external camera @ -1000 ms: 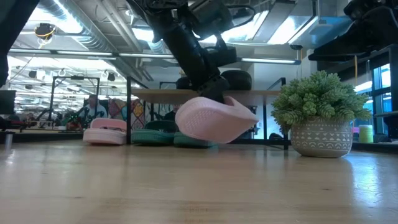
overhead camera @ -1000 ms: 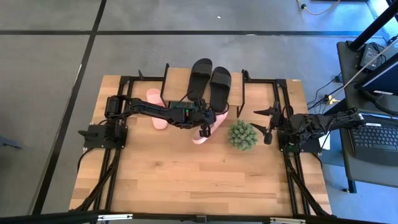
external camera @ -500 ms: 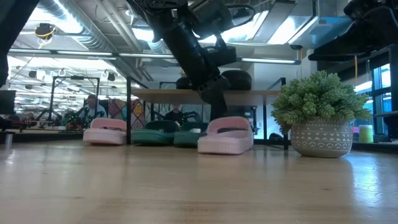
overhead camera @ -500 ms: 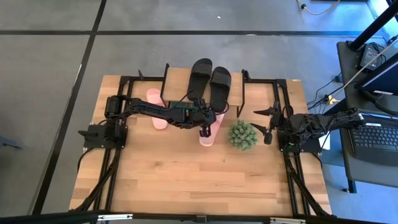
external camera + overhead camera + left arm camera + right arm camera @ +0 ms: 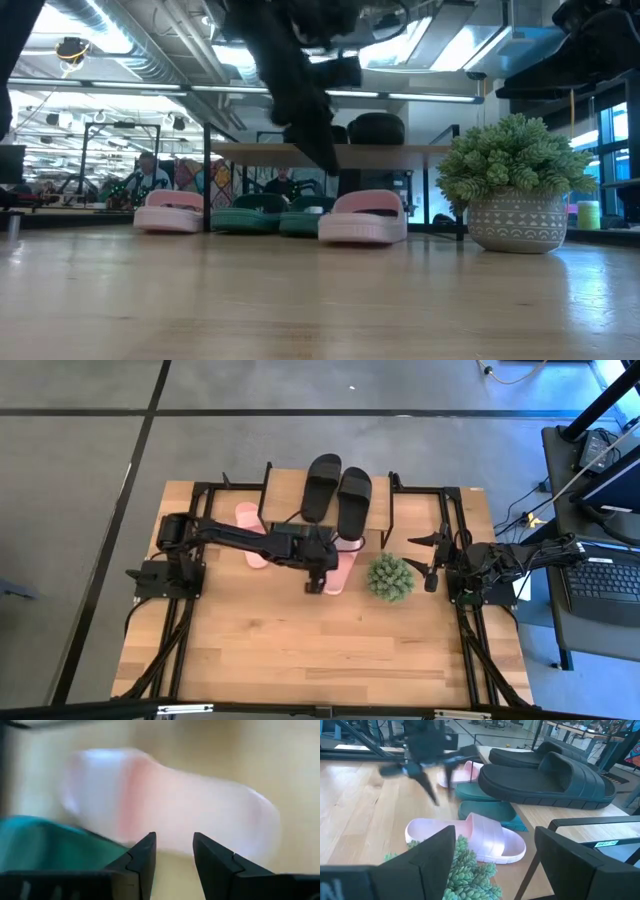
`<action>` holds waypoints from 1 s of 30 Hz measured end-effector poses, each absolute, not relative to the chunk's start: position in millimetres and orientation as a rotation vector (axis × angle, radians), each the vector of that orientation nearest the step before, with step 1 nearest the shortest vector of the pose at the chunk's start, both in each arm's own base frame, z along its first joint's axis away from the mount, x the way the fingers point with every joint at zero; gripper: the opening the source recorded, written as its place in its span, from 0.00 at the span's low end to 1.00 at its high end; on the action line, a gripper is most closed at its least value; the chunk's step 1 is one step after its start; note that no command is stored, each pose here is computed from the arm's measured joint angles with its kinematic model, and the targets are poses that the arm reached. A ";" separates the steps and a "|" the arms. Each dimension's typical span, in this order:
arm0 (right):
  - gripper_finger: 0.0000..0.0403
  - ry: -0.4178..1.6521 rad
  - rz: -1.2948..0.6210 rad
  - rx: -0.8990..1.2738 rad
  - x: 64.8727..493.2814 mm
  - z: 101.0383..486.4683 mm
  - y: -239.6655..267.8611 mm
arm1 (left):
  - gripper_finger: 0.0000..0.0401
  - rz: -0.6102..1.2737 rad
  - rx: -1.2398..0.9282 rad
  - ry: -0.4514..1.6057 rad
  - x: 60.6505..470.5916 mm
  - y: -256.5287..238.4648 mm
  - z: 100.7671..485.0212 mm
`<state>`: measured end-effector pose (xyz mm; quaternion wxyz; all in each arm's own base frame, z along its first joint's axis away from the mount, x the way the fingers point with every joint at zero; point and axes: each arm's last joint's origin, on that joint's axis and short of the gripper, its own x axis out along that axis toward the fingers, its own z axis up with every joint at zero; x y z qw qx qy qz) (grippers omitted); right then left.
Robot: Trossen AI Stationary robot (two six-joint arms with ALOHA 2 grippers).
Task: Pick and place slides into the shelf
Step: Put the left pink slide under the shelf
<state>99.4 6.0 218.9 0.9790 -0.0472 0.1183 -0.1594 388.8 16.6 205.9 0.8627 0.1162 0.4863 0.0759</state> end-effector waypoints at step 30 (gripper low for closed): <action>0.68 0.265 -0.324 -0.080 98.6 215.9 5.8 | 0.31 -0.415 0.240 1.043 401.6 -28.8 158.1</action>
